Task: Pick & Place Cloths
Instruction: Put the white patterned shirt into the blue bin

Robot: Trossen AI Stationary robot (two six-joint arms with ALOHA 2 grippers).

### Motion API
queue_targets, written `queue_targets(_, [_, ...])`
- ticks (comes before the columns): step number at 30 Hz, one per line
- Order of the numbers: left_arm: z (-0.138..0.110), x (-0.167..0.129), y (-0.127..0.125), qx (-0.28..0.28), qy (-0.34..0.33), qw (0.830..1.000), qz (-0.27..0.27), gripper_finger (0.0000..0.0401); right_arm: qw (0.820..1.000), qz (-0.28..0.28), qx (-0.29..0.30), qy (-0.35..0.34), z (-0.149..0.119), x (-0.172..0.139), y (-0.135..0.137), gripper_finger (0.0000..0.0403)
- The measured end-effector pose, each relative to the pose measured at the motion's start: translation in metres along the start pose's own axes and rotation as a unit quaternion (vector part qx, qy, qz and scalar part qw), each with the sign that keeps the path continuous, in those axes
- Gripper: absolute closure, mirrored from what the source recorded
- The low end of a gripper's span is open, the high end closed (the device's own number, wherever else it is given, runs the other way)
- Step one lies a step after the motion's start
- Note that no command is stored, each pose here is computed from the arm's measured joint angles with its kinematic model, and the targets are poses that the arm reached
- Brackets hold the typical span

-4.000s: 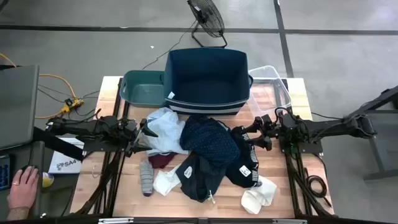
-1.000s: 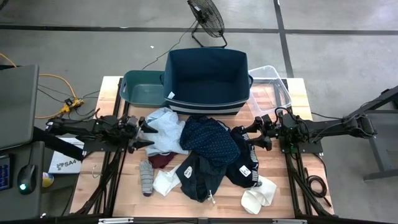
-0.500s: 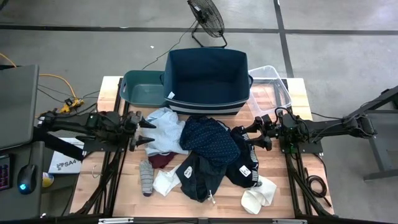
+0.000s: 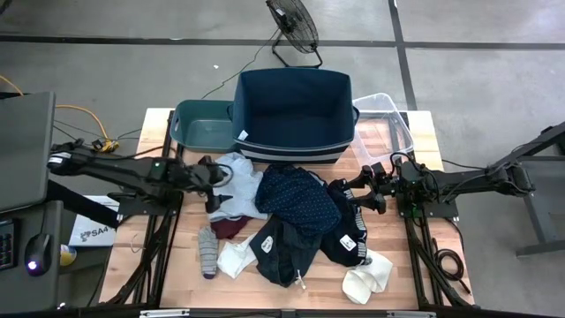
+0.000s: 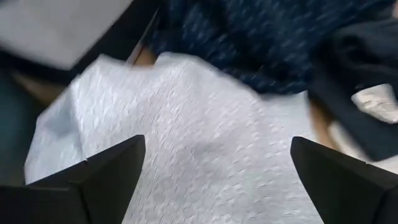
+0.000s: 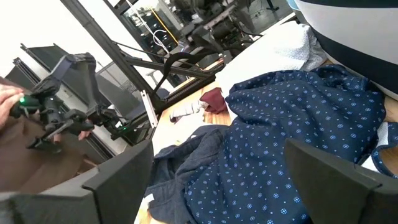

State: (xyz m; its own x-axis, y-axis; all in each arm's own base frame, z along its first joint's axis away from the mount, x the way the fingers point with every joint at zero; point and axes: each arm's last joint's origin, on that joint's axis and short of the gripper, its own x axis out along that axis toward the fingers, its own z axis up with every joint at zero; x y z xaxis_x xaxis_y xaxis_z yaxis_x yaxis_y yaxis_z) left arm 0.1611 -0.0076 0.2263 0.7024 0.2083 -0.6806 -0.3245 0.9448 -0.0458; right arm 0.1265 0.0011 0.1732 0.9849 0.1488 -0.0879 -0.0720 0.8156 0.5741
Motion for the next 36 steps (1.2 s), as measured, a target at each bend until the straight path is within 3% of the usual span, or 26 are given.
queue_targets(11, [0.003, 0.027, 0.014, -0.138, 0.106, 0.978, 0.113, 0.0024, 1.0, 0.0, 0.0, 0.0, 0.0, 0.0, 0.0, 0.005])
queue_targets(16, [0.002, 0.047, 0.019, -0.176, 0.15, 0.965, 0.123, 0.0024, 1.0, 0.0, 0.0, 0.0, 0.0, 0.0, 0.0, 0.005])
queue_targets(27, [-0.004, 0.098, 0.028, -0.212, 0.203, 0.948, 0.125, 0.0024, 1.0, 0.0, 0.0, 0.0, 0.0, 0.0, 0.0, 0.005])
queue_targets(36, [-0.016, 0.115, 0.029, -0.225, 0.247, 0.932, 0.145, 0.0024, 1.0, 0.0, 0.0, 0.0, 0.0, 0.0, 0.0, 0.005])
